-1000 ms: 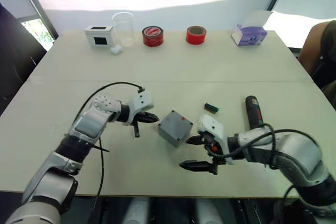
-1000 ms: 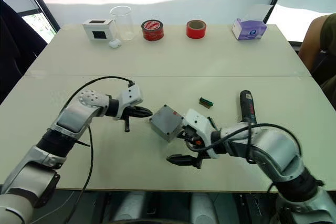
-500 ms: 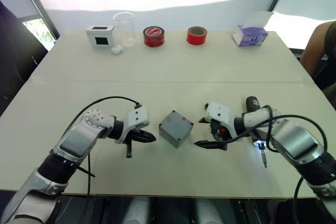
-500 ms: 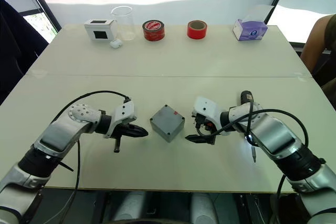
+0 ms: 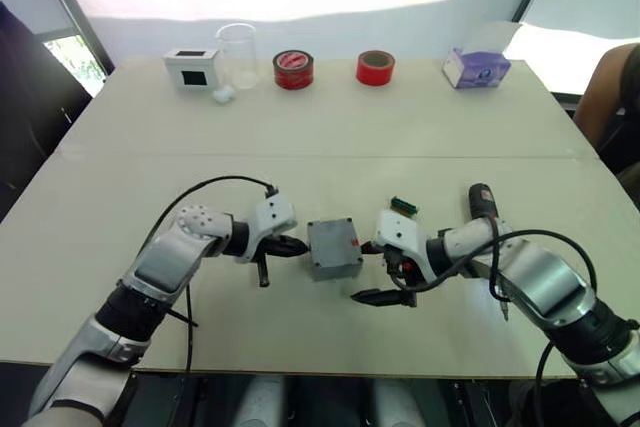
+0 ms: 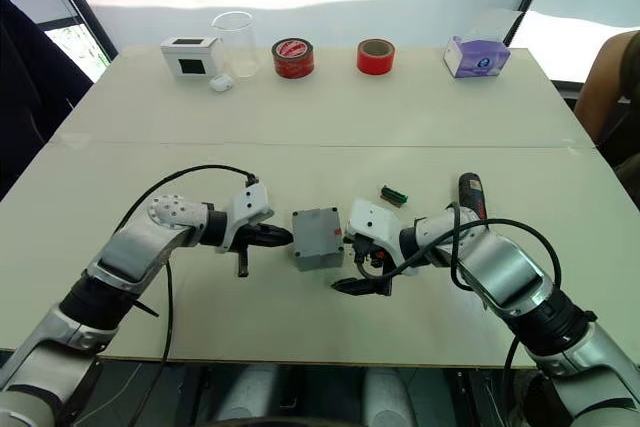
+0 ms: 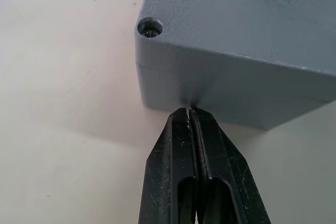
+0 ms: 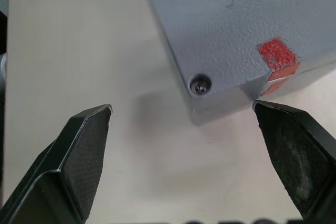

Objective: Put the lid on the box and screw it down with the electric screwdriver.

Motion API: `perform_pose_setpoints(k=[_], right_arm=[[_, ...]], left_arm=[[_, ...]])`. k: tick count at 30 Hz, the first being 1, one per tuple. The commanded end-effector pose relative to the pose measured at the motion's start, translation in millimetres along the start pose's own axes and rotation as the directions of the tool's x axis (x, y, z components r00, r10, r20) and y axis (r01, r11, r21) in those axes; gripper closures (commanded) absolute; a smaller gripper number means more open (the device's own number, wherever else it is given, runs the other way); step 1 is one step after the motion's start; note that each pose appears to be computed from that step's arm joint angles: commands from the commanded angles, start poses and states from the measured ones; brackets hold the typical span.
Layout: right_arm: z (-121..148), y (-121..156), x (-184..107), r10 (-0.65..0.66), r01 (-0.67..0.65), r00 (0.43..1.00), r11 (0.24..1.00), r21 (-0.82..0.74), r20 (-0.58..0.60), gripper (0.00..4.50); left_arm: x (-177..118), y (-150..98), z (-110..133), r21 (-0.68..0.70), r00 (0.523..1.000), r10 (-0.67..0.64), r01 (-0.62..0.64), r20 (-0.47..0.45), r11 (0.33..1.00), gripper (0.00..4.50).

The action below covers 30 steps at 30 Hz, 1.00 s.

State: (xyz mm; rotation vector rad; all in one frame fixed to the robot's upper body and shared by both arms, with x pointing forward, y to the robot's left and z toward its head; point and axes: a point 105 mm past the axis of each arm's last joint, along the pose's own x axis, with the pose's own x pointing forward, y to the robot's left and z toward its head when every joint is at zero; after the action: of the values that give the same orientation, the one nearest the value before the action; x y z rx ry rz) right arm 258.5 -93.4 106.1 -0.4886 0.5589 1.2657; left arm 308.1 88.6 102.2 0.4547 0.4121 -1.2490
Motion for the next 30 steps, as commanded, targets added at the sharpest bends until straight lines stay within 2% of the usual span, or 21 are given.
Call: perform_pose_setpoints(k=[1, 8, 13, 15, 17, 19, 21, 24, 30], right_arm=[[14, 8, -2, 0.011, -0.01, 0.999, 0.999, -0.037, 0.047, 0.03], [13, 0, -9, -0.04, 0.041, 0.998, 0.999, -0.026, 0.044, 0.03], [19, -12, -38, -0.099, 0.095, 0.99, 0.995, 0.042, 0.102, 0.03], [28, -30, -64, -0.185, 0.167, 0.965, 0.98, 0.11, 0.184, 0.03], [32, -59, -89, -0.331, 0.285, 0.906, 0.938, 0.198, 0.265, 0.03], [27, -82, -98, -0.428, 0.354, 0.856, 0.894, 0.274, 0.291, 0.03], [17, -98, -97, -0.486, 0.406, 0.831, 0.862, 0.302, 0.271, 0.03], [1, -112, -85, -0.519, 0.45, 0.822, 0.845, 0.291, 0.234, 0.03], [-12, -122, -69, -0.528, 0.464, 0.821, 0.839, 0.284, 0.219, 0.03]], left_arm=[[-3, 3, 14, 0.05, 0.999, 0.005, -0.008, 0.04, 0.999, 4.5], [-9, -3, 11, 0.05, 0.999, -0.035, 0.034, 0.011, 0.998, 4.5], [-29, 6, 7, 0.035, 1.0, -0.009, 0.01, -0.013, 0.999, 4.5], [-45, 16, 23, -0.019, 0.996, 0.021, -0.02, 0.085, 1.0, 4.5], [-57, 25, 45, -0.066, 0.979, 0.044, -0.031, 0.2, 0.997, 4.5], [-59, 24, 55, -0.065, 0.971, 0.027, -0.012, 0.236, 0.998, 4.5], [-57, 20, 64, -0.053, 0.966, 0.004, 0.01, 0.257, 0.999, 4.5], [-53, 16, 73, -0.032, 0.962, -0.014, 0.024, 0.273, 0.999, 4.5], [-49, 12, 81, -0.004, 0.96, -0.02, 0.022, 0.28, 1.0, 4.5]])
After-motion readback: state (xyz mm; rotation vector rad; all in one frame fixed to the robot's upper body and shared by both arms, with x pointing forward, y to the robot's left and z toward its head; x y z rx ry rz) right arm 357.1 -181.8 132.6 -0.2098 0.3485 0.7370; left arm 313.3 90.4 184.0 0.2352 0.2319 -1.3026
